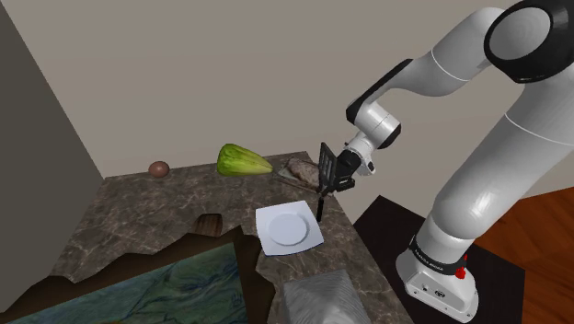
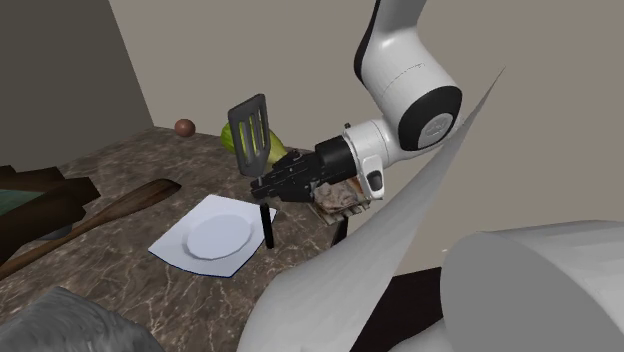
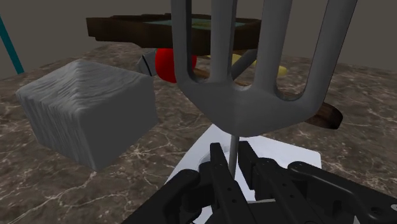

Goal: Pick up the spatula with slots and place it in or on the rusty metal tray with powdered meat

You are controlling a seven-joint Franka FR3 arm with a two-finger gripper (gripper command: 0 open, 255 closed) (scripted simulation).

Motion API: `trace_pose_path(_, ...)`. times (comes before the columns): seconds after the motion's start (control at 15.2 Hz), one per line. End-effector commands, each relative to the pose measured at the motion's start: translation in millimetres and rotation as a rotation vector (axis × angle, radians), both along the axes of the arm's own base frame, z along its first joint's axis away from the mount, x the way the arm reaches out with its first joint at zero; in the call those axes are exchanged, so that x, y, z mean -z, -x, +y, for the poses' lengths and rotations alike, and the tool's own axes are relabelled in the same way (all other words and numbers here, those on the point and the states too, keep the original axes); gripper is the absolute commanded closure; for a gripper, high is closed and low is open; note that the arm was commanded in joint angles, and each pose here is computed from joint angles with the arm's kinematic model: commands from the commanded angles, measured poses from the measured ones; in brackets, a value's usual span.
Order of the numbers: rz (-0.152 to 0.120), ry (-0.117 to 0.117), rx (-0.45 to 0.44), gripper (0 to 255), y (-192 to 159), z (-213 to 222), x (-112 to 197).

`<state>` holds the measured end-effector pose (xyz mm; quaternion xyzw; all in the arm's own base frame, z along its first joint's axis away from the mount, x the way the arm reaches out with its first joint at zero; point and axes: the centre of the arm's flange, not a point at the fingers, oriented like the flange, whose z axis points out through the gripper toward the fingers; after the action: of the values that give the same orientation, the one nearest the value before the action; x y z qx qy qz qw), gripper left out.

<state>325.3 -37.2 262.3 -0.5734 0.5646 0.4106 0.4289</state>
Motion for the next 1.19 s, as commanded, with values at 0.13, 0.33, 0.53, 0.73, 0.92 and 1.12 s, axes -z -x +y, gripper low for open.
trace_pose_path(0.13,0.000,0.000,0.000,255,0.5,-0.1,-20.5)
trace_pose_path(0.33,0.000,0.000,0.000,255,0.5,-0.1,-36.4)
trace_pose_path(0.53,0.000,0.000,0.000,255,0.5,-0.1,-52.2)
trace_pose_path(0.73,0.000,0.000,0.000,255,0.5,-0.1,-68.1)
trace_pose_path(0.92,0.000,0.000,0.000,255,0.5,-0.1,-83.9)
trace_pose_path(1.12,0.000,0.000,0.000,255,0.5,-0.1,-99.7)
